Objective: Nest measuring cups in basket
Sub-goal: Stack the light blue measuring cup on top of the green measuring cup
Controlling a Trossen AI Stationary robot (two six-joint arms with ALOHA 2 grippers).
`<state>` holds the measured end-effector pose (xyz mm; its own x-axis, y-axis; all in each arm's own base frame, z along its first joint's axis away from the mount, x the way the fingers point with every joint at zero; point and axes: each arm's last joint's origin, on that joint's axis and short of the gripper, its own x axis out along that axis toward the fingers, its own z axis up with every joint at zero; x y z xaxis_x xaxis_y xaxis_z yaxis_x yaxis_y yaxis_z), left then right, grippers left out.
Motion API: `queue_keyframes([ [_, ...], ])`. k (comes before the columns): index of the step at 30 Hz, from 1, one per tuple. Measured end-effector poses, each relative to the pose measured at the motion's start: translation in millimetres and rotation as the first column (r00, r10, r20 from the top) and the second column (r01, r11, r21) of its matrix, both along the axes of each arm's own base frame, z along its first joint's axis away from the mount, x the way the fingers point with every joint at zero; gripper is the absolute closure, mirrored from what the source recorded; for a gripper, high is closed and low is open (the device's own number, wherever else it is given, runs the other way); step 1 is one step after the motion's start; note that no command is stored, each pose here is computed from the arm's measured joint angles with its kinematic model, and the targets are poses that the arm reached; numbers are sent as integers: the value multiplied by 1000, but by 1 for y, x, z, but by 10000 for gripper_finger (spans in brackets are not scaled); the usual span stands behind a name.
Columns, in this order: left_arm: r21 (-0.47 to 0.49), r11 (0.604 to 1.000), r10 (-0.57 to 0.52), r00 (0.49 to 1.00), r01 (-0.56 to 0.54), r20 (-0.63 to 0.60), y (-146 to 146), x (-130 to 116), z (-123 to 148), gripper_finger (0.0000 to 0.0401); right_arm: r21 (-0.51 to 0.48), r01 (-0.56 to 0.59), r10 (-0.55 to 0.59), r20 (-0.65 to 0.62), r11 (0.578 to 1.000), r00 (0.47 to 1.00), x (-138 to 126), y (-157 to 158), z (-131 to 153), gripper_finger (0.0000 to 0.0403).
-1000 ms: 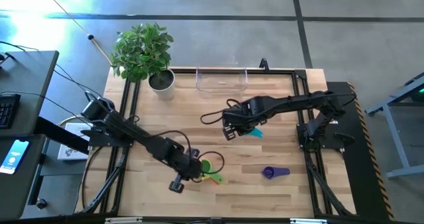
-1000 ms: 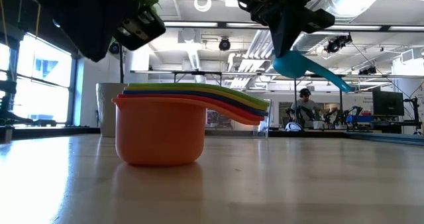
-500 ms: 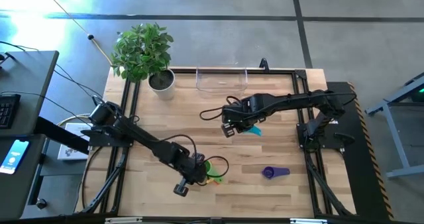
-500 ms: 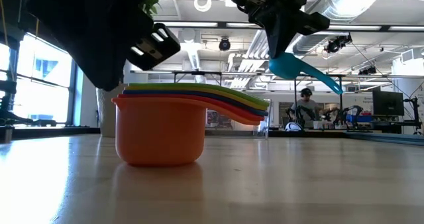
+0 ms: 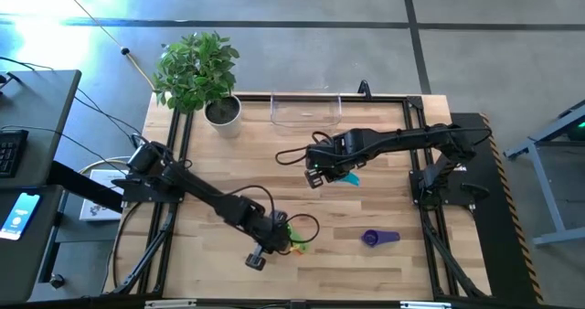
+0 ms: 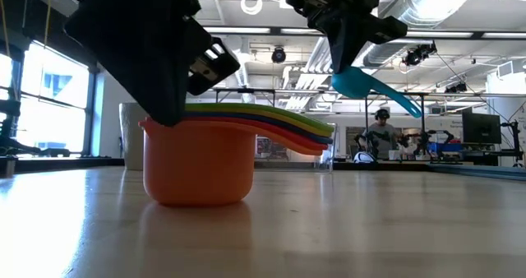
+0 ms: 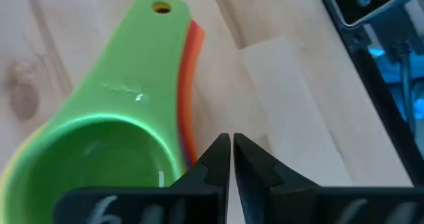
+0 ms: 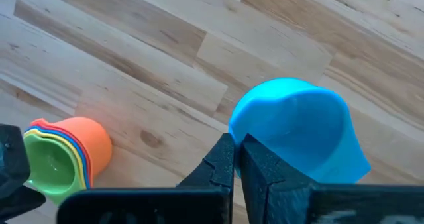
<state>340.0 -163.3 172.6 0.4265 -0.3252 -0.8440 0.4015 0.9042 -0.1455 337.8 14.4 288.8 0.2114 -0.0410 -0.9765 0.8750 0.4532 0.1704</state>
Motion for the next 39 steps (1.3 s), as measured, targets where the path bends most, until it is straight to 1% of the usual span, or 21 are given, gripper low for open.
queue_keyframes([
  [5,13,999,31,999,-32,28,6,5,1,392,0,-2,2,0,1000,1000,0,0,0,403],
  [13,29,997,66,997,-67,39,15,9,1,392,-3,0,0,0,1000,1000,0,-1,0,403],
  [17,60,992,108,992,-112,65,22,13,1,392,-6,0,0,0,1000,1000,0,-1,0,403],
  [22,63,984,157,981,-165,111,33,20,4,392,-5,9,-9,1,1000,1000,0,-1,0,403],
  [36,80,951,287,950,-298,127,80,34,4,392,5,67,-67,2,998,998,0,-1,0,402],
  [39,93,947,294,946,-308,133,91,36,4,392,10,87,-88,3,996,996,0,-1,0,402],
])
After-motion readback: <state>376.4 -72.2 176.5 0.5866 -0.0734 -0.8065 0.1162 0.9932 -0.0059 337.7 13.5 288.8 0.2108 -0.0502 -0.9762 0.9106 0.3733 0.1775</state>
